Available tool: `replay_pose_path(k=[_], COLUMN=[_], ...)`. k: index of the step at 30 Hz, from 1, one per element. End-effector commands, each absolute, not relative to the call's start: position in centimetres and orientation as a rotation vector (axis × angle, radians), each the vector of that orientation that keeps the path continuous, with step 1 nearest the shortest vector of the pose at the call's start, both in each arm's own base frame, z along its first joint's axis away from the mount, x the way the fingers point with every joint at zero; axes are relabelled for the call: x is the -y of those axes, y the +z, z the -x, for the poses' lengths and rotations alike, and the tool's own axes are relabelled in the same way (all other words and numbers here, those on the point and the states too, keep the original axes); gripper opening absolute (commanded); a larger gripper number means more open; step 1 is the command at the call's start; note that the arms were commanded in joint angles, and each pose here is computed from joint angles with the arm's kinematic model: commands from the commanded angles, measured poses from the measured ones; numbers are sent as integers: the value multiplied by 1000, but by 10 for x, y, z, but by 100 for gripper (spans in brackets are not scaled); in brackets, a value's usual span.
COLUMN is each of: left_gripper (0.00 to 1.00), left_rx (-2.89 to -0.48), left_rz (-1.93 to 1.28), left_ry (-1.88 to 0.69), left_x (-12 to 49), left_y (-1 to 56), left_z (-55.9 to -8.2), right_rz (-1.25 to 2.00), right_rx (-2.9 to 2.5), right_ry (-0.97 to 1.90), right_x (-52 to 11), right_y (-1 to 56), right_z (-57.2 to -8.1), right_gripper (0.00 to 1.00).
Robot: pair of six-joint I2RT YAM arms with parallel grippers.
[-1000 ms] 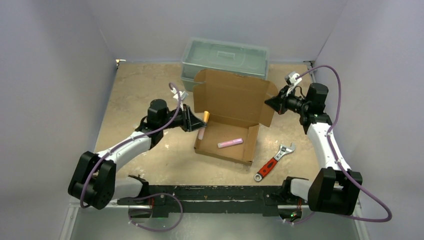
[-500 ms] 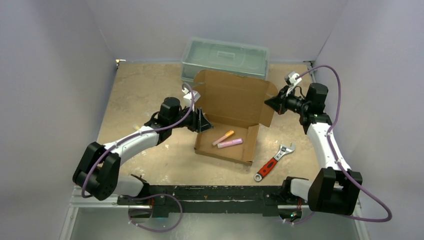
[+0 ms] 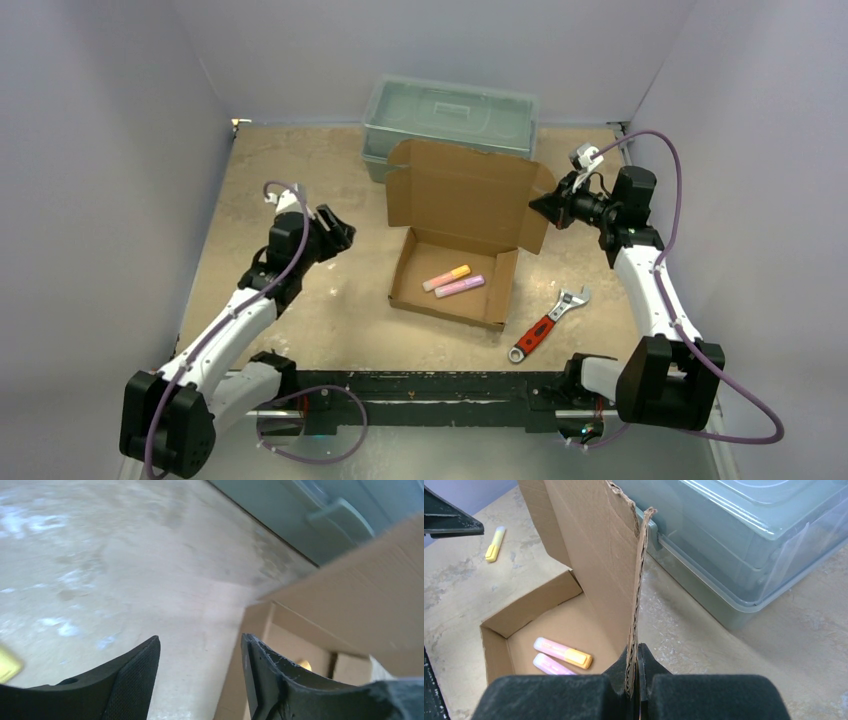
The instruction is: Fold the paper box
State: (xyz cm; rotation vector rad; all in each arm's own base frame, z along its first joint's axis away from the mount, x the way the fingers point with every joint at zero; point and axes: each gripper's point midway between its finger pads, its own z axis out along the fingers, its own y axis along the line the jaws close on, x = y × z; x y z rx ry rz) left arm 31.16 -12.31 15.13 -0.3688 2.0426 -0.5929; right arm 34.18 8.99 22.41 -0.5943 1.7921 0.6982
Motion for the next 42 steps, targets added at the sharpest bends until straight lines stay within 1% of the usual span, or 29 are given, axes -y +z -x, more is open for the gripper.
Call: replay_pose_path(k=[1, 5, 9, 10, 14, 16, 17, 19, 20, 26, 29, 33, 39, 40, 42], left_gripper=[60, 67, 74, 77, 79, 77, 73, 62, 59, 54, 52, 52, 45, 43, 36], left_rx=[-2003, -2010, -2077, -2094, -2120, -2134, -2153, -2193, -2201, -2271, -2308, -2344, -2405, -2408, -2411], left_rz=[746, 894, 957, 960, 971, 994, 1010, 1047, 1069, 1140, 1163, 1185, 1184, 1182, 1180], left_ry=[-273, -8, 227, 273, 378, 363, 341, 289, 287, 241, 250, 201, 138, 126, 114], left_x=[60, 25, 3, 0, -14, -21, -23, -29, -35, -55, -62, -63, -58, -58, -57], left_y=[134, 128, 117, 117, 109, 104, 100, 91, 87, 64, 52, 37, 19, 19, 19], left_z=[-306, -300, -296, -296, -300, -304, -306, -309, -309, -312, -313, -315, -317, -318, -319], right_rz=[624, 623, 624, 623, 622, 624, 623, 623, 624, 624, 624, 624, 622, 623, 623], right_rx=[-1759, -1760, -1760, -1760, -1761, -1759, -1759, -1759, -1759, -1760, -1760, -1760, -1763, -1762, -1763], right_ry=[699, 698, 698, 698, 699, 699, 700, 699, 700, 702, 701, 702, 703, 703, 705], right_x=[-91, -91, -91, -91, -91, -91, -91, -91, -91, -91, -91, -91, -91, -91, -91], right_y=[231, 231, 231, 231, 231, 231, 231, 231, 231, 231, 231, 231, 229, 230, 230], right_z=[-341, -341, -341, -341, -341, -341, -341, -341, -341, -341, -341, -341, -341, -341, -341], right_gripper=[0, 0, 0, 0, 0, 0, 0, 0, 0, 0, 0, 0, 0, 0, 0])
